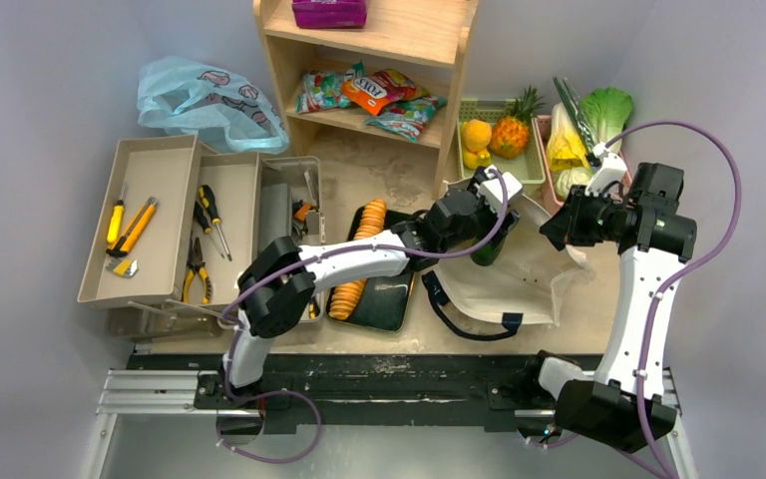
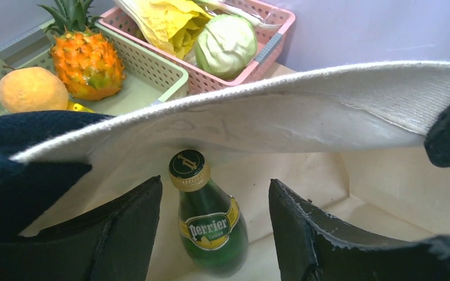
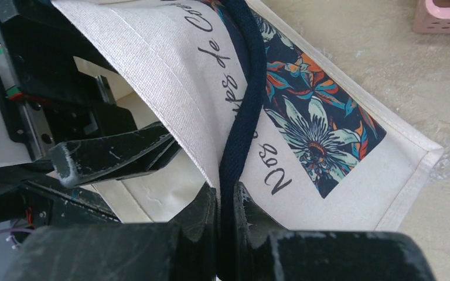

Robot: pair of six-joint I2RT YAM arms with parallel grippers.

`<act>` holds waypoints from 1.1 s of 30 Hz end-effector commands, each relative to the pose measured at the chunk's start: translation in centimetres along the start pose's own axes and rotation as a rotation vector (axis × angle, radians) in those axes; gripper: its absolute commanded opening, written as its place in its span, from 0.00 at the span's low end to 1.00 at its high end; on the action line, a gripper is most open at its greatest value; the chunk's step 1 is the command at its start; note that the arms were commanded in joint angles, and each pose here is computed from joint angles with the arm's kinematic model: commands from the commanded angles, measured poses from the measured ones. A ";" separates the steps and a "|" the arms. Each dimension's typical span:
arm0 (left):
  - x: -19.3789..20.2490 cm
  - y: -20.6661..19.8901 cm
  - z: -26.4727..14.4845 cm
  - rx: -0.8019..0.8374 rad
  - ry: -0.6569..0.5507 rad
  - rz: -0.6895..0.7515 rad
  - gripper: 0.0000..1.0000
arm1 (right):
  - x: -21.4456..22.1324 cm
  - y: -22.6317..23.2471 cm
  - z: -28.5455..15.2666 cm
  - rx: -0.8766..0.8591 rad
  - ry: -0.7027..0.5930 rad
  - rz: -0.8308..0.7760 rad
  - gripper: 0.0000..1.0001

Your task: Untie the knot of the grocery bags and take out the mixed food

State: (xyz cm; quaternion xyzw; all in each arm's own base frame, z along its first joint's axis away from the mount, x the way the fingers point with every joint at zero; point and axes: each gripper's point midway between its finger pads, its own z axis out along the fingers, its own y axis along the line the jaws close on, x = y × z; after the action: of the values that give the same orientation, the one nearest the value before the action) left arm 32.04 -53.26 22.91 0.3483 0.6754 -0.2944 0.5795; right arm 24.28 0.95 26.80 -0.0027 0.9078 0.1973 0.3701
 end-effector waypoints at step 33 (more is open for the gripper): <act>-2.3 2.2 4.2 -0.051 -0.129 -0.015 0.00 | -0.7 2.6 -2.1 -0.067 -0.042 -0.048 0.00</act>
State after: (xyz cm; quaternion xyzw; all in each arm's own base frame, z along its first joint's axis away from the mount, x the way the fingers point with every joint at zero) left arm 36.41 -56.73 19.13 0.3241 0.6858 -0.2641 0.5957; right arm 23.48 0.93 27.18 -0.0154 0.9114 0.1879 0.3659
